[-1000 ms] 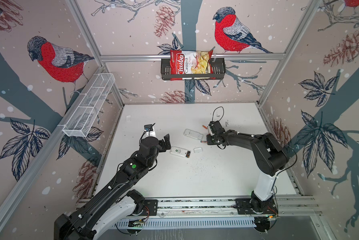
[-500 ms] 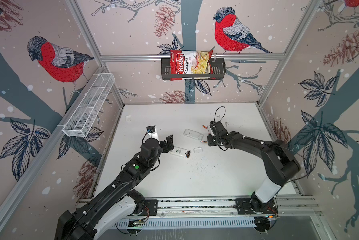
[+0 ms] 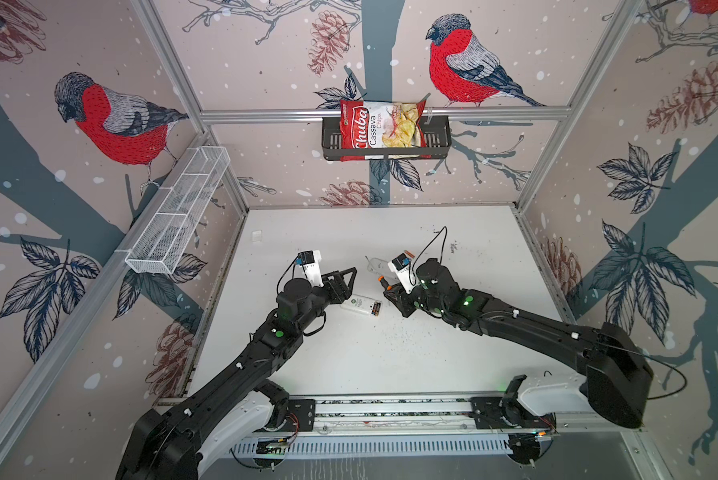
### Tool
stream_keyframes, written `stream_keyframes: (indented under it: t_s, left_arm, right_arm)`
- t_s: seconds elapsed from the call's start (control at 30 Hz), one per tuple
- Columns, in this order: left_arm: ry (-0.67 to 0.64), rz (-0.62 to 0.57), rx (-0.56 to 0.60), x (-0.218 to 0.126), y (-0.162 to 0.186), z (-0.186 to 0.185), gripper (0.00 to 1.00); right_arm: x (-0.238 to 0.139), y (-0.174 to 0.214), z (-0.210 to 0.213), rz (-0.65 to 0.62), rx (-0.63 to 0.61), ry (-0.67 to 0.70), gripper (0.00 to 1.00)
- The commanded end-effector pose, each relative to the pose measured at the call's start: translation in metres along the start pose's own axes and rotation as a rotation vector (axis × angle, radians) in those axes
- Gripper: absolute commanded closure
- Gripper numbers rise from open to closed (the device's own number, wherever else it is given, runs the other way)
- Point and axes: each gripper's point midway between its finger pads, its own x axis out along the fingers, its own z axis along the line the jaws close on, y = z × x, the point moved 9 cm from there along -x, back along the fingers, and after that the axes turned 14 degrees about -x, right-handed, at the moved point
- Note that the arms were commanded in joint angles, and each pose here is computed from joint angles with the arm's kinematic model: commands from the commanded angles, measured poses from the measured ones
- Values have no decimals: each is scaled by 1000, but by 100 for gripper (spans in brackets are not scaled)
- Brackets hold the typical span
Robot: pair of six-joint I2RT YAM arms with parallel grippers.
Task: Unload the batteries from the remote control
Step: 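Raise the screwdriver with the right gripper while the left gripper lifts away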
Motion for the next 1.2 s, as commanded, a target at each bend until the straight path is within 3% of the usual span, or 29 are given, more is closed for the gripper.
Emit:
stream_keyframes:
  t_s: [0.0,0.17,0.63,0.87,0.93,1.03,1.17]
  left_arm:
    - [157,18,-50,2,-3,-15,32]
    - [212,59,-114,11,-4,-9,46]
    - [261,94,-171,30,-11,-2,66]
    - [300,118,-187,35,-10,-1,95]
    - [306,124,-191,36,-9,-1,100]
    - [306,125,-202,37,-9,1,100]
    - [319,117,-219,37,-10,0,100]
  right_arm:
    - [-4,-17,11,-70,-45,-45,89]
    - [-5,-26,21,-96,-76,-50,89]
    - [-4,-30,35,-113,-120,-81,89]
    - [-6,-30,32,-113,-109,-49,89]
    - [-6,-29,32,-114,-106,-40,82]
    - [-6,-28,29,-130,-94,-19,78]
    - [-9,-29,26,-158,-74,-7,65]
